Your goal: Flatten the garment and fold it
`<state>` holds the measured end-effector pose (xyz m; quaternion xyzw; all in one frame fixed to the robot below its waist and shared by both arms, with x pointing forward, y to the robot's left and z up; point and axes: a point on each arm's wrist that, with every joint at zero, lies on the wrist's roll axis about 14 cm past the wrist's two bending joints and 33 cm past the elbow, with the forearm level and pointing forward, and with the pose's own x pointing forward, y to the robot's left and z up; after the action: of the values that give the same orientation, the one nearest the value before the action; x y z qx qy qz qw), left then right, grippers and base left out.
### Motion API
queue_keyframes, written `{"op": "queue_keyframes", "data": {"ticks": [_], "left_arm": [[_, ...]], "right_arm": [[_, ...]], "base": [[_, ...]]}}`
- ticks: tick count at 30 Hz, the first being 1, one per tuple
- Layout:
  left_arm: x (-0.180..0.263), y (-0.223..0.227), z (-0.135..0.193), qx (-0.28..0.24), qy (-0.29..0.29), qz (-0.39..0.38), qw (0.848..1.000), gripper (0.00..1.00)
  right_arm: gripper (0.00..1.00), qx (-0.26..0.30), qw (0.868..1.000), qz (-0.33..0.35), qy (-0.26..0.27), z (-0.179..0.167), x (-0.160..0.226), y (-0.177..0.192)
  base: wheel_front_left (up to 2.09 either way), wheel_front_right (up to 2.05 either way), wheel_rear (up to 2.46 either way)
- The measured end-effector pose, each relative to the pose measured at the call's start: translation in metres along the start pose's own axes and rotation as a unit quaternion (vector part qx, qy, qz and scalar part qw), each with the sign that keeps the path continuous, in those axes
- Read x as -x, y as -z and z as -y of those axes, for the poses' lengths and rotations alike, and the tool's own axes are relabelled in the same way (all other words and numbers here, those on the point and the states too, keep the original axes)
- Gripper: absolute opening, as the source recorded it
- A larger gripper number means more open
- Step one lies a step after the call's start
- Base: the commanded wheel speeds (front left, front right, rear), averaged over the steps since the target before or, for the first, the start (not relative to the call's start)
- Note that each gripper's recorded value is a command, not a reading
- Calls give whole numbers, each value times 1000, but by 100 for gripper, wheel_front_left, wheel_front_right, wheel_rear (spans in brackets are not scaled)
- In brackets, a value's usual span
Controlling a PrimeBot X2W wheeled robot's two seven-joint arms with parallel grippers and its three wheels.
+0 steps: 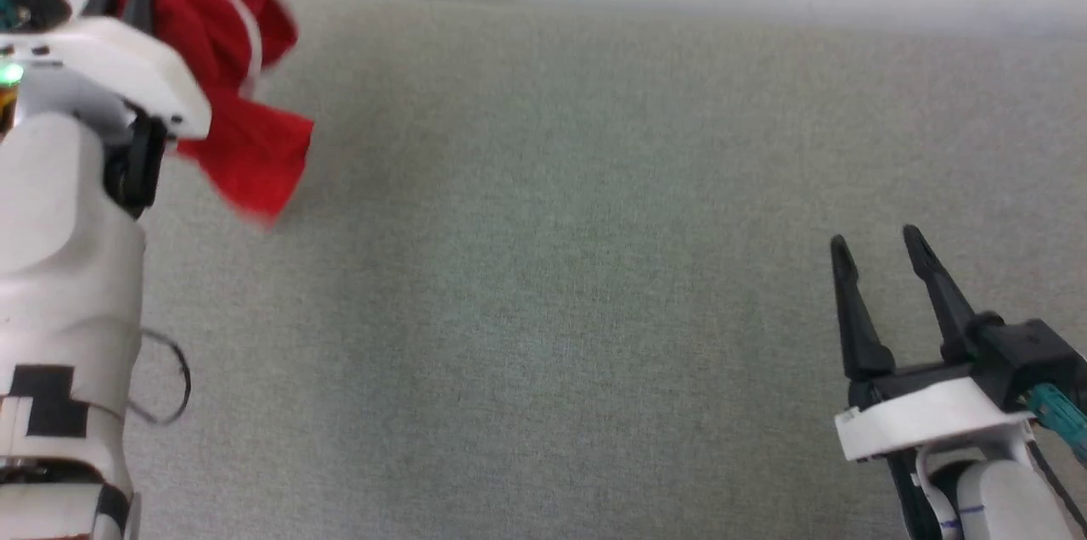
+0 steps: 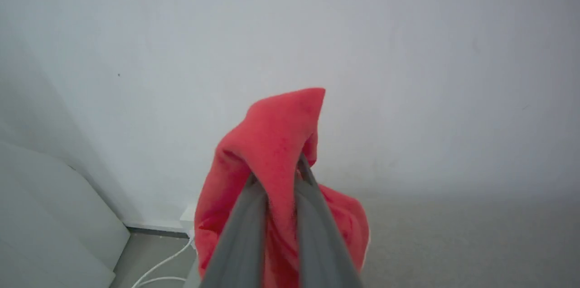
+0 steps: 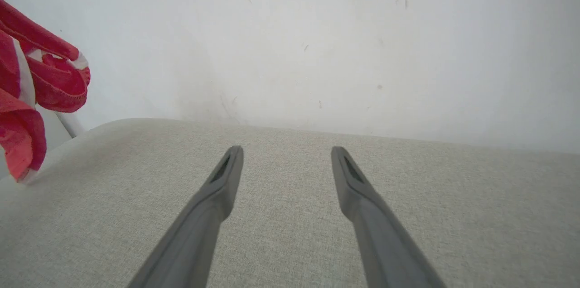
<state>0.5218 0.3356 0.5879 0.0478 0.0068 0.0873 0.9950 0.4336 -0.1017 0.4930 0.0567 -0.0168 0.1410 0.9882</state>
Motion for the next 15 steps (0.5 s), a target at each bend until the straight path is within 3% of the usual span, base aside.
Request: {"op": "queue_keyframes", "data": {"ticks": [7,11,15], "left_arm": [[7,-99,47,-21,42,165,985,0],[20,-150,101,9,92,250,964,0],[35,-153,163,61,154,271,948,0]], "right_arm": [[100,4,999,24,32,18,18,-22],[100,12,997,36,62,36,32,-33],[100,20,994,42,104,61,52,-41]], "base": [[0,0,0],[0,0,0],[0,0,0]]}}
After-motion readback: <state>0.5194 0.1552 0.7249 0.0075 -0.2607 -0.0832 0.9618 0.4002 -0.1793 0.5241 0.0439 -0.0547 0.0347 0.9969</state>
